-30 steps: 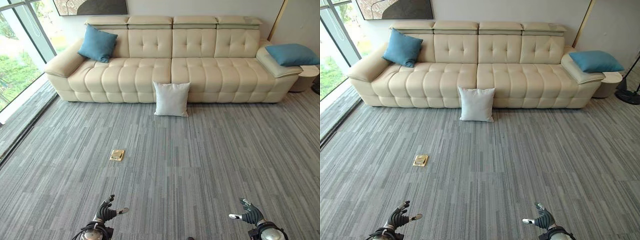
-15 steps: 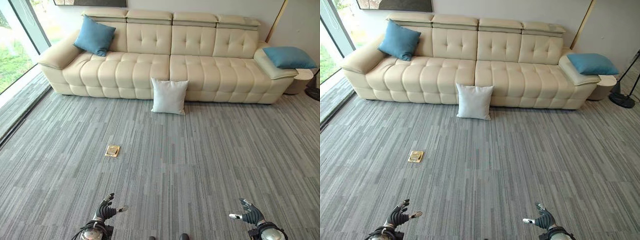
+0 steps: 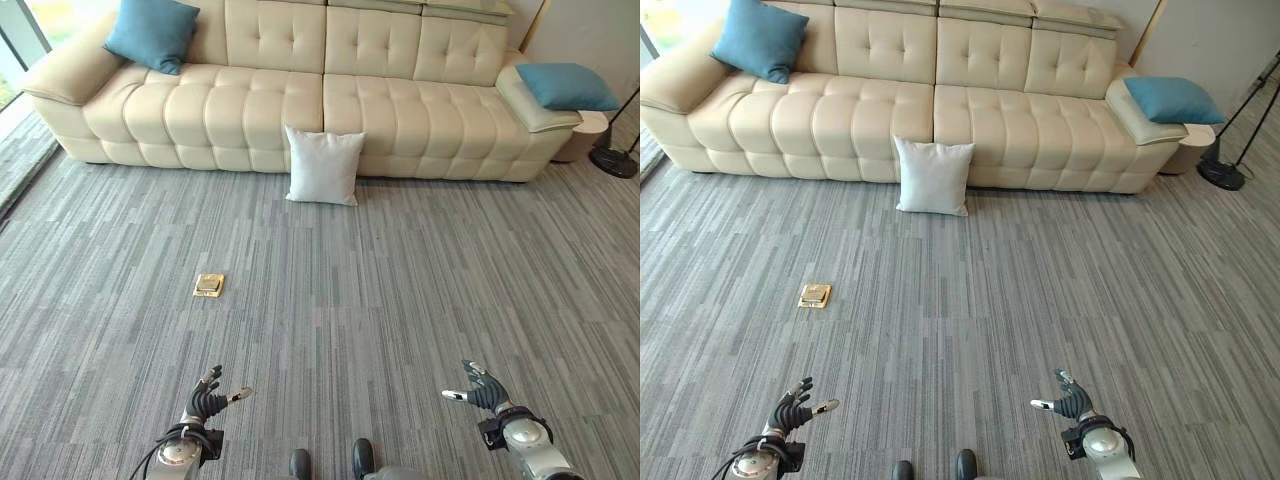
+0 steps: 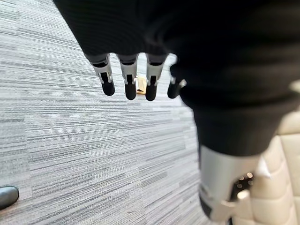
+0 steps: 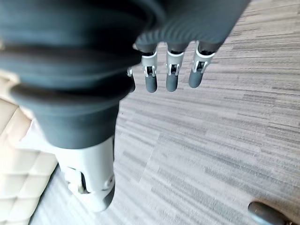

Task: Pick up all the scattered cushions and arrange them neatly on the sofa.

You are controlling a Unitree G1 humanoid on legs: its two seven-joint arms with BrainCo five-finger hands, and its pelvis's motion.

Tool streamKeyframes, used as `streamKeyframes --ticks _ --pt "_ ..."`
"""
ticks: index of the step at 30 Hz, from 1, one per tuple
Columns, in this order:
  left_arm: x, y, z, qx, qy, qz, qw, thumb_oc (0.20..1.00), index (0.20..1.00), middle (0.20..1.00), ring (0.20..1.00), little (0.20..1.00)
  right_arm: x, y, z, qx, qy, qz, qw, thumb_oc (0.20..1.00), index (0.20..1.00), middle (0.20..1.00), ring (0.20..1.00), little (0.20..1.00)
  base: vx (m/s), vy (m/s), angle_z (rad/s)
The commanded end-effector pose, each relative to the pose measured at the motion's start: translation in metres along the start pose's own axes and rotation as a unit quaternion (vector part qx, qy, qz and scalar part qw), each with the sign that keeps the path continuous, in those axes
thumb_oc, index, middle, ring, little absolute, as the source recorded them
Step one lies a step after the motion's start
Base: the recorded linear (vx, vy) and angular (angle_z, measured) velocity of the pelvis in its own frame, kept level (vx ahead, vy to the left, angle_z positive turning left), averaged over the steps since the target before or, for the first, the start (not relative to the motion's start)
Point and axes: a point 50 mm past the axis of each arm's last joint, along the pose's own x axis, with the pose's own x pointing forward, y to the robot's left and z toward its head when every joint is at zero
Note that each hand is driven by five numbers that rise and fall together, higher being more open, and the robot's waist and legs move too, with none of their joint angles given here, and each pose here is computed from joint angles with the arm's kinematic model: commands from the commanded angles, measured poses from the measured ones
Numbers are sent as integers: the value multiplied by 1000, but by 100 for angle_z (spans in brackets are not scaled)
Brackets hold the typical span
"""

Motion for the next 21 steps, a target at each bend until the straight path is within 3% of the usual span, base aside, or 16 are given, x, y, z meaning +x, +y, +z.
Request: streamKeyframes --ticks 1,14,21 --pt "-1 12 3 -4 -18 22 1000 1000 1000 1000 1000 1000 0 -5 8 4 -25 -9 1000 1000 1000 1000 1000 1000 214 24 -18" --pt "-2 -10 -16 6 31 -10 999 1000 1000 1000 1000 1000 -14 -11 -16 11 4 -16 1000 1000 1000 1000 1000 1000 297 -116 43" --pt "-1 -17 -17 18 35 -26 999 1000 1000 1000 1000 1000 -15 -15 -19 17 12 -23 1000 1000 1000 1000 1000 1000 236 -125 -6"
